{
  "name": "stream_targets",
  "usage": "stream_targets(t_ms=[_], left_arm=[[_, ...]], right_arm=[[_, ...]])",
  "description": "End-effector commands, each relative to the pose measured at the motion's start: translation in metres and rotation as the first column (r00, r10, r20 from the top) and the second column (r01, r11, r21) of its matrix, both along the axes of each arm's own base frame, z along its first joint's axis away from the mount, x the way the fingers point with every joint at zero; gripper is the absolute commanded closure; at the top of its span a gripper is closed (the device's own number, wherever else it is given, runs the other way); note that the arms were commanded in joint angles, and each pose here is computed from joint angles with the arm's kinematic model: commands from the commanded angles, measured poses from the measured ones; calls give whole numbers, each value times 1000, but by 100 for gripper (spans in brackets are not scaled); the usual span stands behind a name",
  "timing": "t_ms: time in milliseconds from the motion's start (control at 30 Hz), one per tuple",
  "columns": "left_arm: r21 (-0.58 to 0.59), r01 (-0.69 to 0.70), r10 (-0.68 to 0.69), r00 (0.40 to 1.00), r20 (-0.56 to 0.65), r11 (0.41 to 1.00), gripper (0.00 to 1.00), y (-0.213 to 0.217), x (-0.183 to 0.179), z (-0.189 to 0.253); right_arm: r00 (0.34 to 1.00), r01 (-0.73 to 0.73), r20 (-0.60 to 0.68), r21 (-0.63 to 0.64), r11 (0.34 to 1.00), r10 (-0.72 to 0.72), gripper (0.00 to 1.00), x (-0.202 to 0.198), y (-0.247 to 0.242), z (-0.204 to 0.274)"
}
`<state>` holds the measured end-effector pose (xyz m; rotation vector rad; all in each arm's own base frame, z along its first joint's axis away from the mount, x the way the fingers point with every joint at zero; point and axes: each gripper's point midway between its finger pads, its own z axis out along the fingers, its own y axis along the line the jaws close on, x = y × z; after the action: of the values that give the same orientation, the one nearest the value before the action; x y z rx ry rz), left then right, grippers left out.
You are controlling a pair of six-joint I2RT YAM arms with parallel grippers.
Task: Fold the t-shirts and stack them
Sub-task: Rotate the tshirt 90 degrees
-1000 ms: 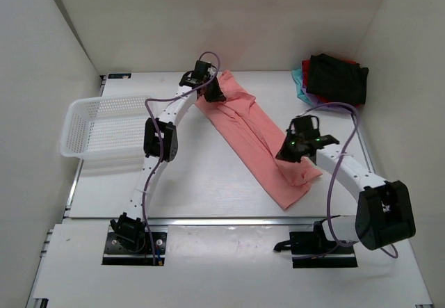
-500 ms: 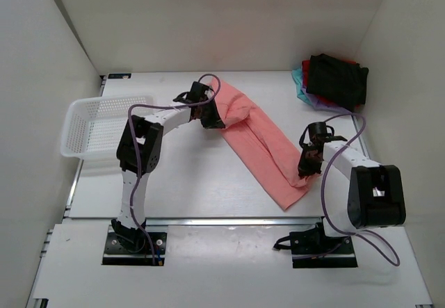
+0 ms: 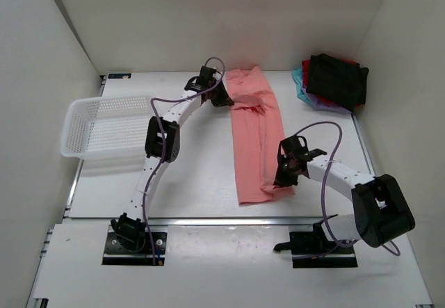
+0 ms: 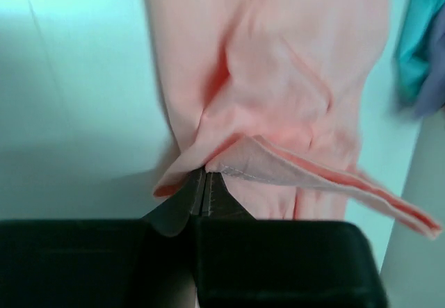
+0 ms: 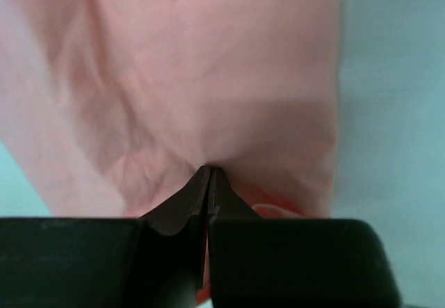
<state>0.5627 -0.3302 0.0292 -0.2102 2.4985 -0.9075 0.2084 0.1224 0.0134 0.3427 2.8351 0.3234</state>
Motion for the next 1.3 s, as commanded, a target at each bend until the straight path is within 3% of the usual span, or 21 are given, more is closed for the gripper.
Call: stream_targets(t_ms=[0,133,167,200,233,333,367,400,433,567,767,867,900,933,967,1067,1100,1133,1167,1233,1267], left_arm=[[-97,-96,106,989,106,991,100,16,55,47],[-296,-106,152,979,138,949,90,10,78,71],[-357,-65,150,965,216,932,85,1,83,102],[-389,-47,155,955,252,920,77,-5,84,115],[-399,-54,167,953,252,915,74,1,86,112],[-482,66,146,909,389,874,63,-20,80,165],[-496,110,122,903,413,861,54,-27,75,179],[-517,152,112,889,444,843,35,-33,74,184],[-530,217,86,868,488,820,3,-39,66,203],[-561,331,27,845,534,759,1,-50,48,233],[-405,438,-158,811,564,803,2,-57,5,267],[-362,488,-266,815,515,794,13,-62,-27,270],[-328,516,-294,792,535,791,20,-61,-36,278],[-308,538,-330,783,527,785,64,-65,-52,286],[-285,548,-356,779,516,787,100,-67,-65,290],[-255,577,-418,773,478,776,100,-69,-98,301],[-251,567,-438,794,422,785,96,-68,-107,292],[-223,588,-462,774,433,777,63,-67,-117,296],[-195,600,-491,768,411,776,40,-67,-132,295],[-162,631,-549,754,361,759,34,-68,-157,288],[-147,653,-593,745,306,743,22,-69,-176,278]], right_arm=[[978,35,-209,45,998,-25,100,-55,16,-31],[971,-26,-239,26,999,32,100,-65,22,-38],[968,-32,-246,23,999,37,100,-68,21,-39],[972,-32,-234,23,999,36,100,-64,21,-38],[973,-36,-229,21,999,40,100,-64,20,-39],[974,-38,-223,17,999,41,100,-63,18,-39],[973,-33,-227,14,999,36,100,-65,16,-42],[977,-40,-210,21,999,43,99,-60,17,-40],[976,-42,-214,14,999,44,100,-61,15,-42],[975,-71,-213,-4,997,69,100,-58,13,-46],[986,-114,-126,-21,993,111,100,-30,9,-27],[992,-123,-38,-35,992,121,99,-11,1,-7],[995,-104,-1,-27,994,104,100,-4,-3,2],[996,-88,31,-28,996,89,100,2,-11,11],[995,-83,48,-29,996,84,100,5,-17,14],[993,-64,101,-27,998,66,98,12,-37,29],[989,-85,115,-26,996,88,92,12,-39,32],[988,-76,132,-13,997,77,87,13,-43,38],[989,-59,139,-9,998,59,84,13,-48,39],[984,-55,170,11,998,52,78,11,-48,43],[981,-62,182,14,998,59,76,11,-47,44]])
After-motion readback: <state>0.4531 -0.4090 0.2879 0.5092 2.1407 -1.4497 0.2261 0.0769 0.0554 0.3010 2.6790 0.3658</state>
